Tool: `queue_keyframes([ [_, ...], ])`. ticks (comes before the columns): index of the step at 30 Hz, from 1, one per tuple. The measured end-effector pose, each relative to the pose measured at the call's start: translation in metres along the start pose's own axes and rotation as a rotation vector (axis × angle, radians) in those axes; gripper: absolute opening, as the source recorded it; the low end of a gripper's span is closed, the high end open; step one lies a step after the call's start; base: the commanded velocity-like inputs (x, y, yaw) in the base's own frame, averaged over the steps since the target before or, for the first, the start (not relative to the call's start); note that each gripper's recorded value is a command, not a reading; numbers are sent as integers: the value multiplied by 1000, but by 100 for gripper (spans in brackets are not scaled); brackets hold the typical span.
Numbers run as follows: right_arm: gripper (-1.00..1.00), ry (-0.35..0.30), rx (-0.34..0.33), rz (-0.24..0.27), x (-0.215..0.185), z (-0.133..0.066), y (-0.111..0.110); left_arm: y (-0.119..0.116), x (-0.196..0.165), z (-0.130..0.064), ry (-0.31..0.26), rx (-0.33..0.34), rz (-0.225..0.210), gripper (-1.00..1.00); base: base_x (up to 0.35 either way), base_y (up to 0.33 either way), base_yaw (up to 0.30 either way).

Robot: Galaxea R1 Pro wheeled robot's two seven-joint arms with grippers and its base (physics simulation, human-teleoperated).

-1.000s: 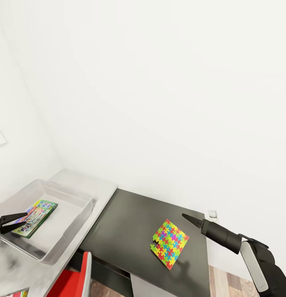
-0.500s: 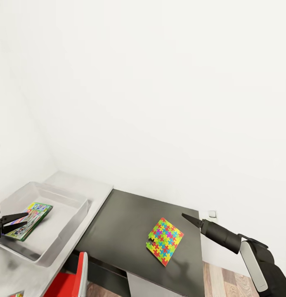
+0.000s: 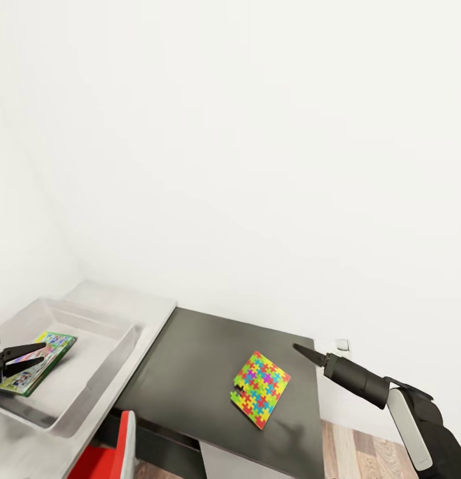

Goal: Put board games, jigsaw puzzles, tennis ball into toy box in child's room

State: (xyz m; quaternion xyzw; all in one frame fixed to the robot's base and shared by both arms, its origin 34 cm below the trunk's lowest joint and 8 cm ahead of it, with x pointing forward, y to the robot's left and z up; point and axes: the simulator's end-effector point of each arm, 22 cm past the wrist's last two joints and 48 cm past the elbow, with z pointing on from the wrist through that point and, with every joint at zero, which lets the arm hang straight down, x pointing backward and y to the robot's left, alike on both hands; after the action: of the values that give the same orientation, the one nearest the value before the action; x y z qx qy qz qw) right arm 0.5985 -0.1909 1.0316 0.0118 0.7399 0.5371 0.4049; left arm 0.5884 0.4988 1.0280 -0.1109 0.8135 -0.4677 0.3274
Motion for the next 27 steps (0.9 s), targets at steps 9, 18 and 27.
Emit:
queue_keyframes([
  [9,100,-5,-6,-9,-3,0,5,-4,-2,-3,-5,4,9,100,0,0,-195],
  [18,100,-10,-11,-17,-6,-1,9,-8,-4,-4,-10,8,17,100,-85,0,-199],
  [27,100,-14,-15,-24,-8,-2,13,-13,-6,-6,-16,15,25,100,-179,0,-199],
])
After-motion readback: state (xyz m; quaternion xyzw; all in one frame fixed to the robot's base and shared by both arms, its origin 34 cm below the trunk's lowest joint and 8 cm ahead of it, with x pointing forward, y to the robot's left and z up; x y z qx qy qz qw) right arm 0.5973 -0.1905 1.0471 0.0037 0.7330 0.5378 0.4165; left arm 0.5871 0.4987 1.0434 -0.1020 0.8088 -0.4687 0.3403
